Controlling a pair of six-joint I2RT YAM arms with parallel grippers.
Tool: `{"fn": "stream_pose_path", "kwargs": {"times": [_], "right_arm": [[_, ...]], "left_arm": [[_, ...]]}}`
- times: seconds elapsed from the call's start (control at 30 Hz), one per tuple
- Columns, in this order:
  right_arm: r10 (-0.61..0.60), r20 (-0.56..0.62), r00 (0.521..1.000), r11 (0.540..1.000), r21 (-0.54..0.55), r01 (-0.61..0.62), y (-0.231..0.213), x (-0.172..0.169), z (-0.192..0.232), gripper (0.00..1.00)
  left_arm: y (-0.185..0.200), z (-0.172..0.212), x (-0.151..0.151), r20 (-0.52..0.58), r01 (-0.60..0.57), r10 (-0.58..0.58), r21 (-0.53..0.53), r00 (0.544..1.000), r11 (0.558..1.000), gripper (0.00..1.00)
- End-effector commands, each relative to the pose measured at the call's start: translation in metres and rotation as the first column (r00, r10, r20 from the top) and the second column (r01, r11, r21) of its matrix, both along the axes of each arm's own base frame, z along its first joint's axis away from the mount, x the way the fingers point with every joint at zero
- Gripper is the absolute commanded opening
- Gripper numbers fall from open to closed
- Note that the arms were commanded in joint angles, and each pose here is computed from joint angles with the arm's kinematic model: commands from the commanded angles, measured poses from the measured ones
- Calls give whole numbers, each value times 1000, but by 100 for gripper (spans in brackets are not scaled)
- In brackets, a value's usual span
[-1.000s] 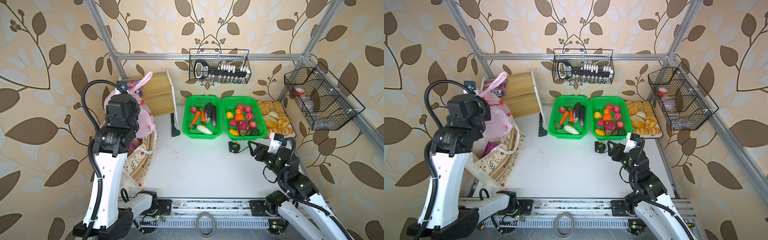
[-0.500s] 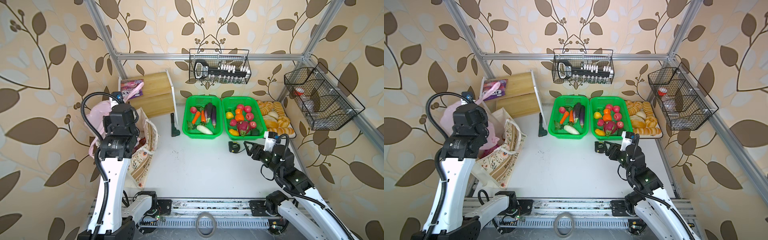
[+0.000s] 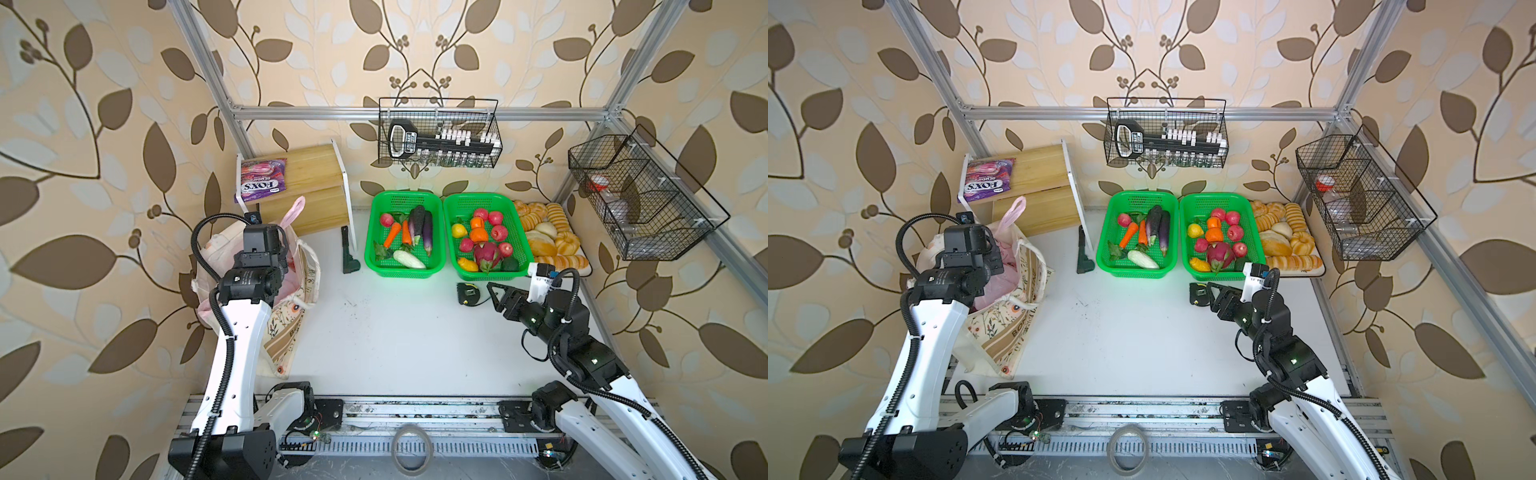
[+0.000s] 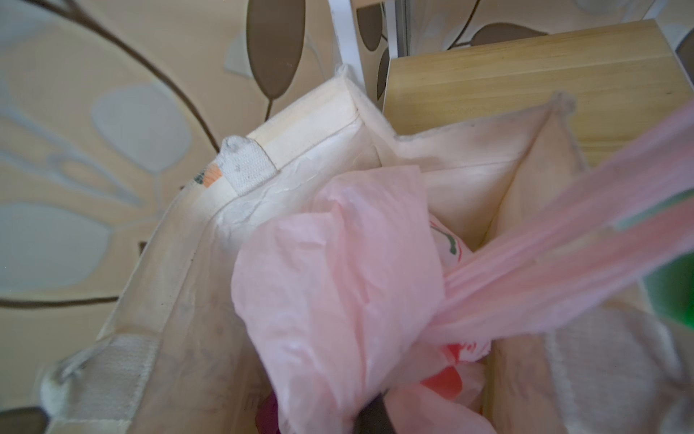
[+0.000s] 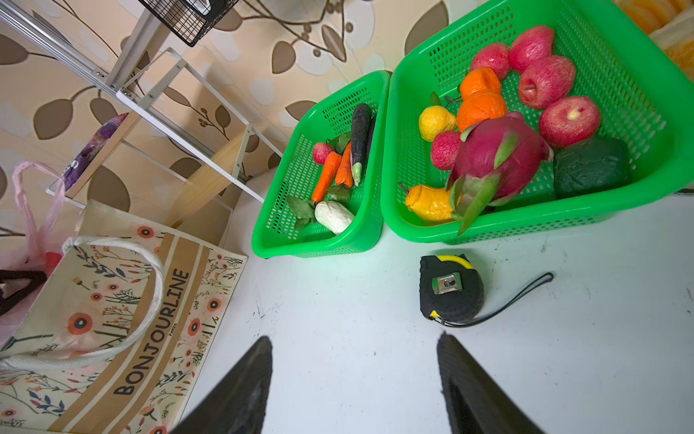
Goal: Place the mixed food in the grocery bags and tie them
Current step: 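Lift the tied pink bag with the left gripper and carry it into the tote bag, then lower the pink bag into the tote bag and open the left gripper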
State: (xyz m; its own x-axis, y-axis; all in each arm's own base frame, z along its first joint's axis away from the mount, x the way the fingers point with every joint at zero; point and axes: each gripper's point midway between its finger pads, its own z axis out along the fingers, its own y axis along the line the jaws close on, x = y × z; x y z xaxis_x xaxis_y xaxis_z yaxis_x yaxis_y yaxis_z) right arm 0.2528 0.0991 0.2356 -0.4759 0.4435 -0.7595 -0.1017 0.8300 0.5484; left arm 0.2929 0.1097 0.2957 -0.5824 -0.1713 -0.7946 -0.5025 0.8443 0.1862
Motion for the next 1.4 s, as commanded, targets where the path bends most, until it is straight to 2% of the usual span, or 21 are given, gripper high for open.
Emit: {"fn": "stream_pose_path", "kwargs": {"times": [0.0, 0.07, 0.17, 0.2, 0.27, 0.3, 0.4, 0.5, 0.6, 0.7, 0.83, 0.93, 1.0, 1.1, 1.23, 1.37], "right_arm": [[6, 12, 1000, 1000, 25, -6, 1, -2, 9, 70], [5, 8, 1000, 1000, 22, -5, 0, -3, 7, 70], [-1, 7, 1000, 1000, 14, 1, -2, -5, 5, 70], [-5, 8, 1000, 1000, 13, 5, -3, -5, 6, 70], [-12, 12, 1000, 1000, 12, 11, -4, -6, 6, 70], [-11, 13, 1000, 1000, 11, 11, -4, -6, 6, 70], [-11, 11, 1000, 1000, 10, 10, -4, -5, 5, 70], [-7, 5, 1000, 1000, 17, 7, -2, -3, 4, 70], [-4, -2, 1000, 1000, 31, 4, 0, -2, 2, 70], [-3, -4, 1000, 999, 35, 3, 0, -2, 2, 70], [-6, -10, 1000, 1000, 31, 6, -1, -3, 0, 70], [-14, -10, 1000, 999, 31, 14, -3, -5, -1, 70], [-20, -12, 1000, 999, 31, 20, -4, -6, -3, 70], [-24, -13, 1000, 999, 28, 25, -6, -7, -5, 70], [-26, -17, 1000, 999, 20, 27, -6, -8, -8, 70], [-19, -16, 1000, 1000, 20, 20, -5, -7, -8, 70]], "left_arm": [[-1, -19, 12, 33, -46, 53, -184, 998, 982, 0], [4, -36, 15, 13, -95, 104, -295, 995, 951, 3], [4, -49, 14, 8, -140, 158, -414, 987, 899, 20], [4, -43, 13, 25, -144, 170, -423, 985, 895, 27], [7, -20, 11, 84, -139, 188, -405, 979, 904, 47], [11, -6, 9, 112, -147, 204, -386, 973, 911, 51], [20, 27, 4, 143, -180, 241, -346, 960, 921, 55], [28, 43, 1, 172, -209, 273, -316, 947, 925, 55], [27, 44, 11, 183, -173, 238, -310, 954, 935, 46], [23, 31, 27, 172, -134, 200, -332, 965, 934, 35], [34, 2, 37, 144, -192, 251, -332, 957, 923, 28], [37, -31, 38, 71, -247, 291, -366, 954, 897, 27], [38, -62, 30, -11, -310, 338, -427, 941, 849, 26], [26, -105, 18, -102, -336, 331, -504, 938, 796, 25], [27, -124, 0, -126, -374, 361, -490, 924, 788, 24], [35, -105, 2, -107, -381, 377, -468, 920, 798, 31]]}}
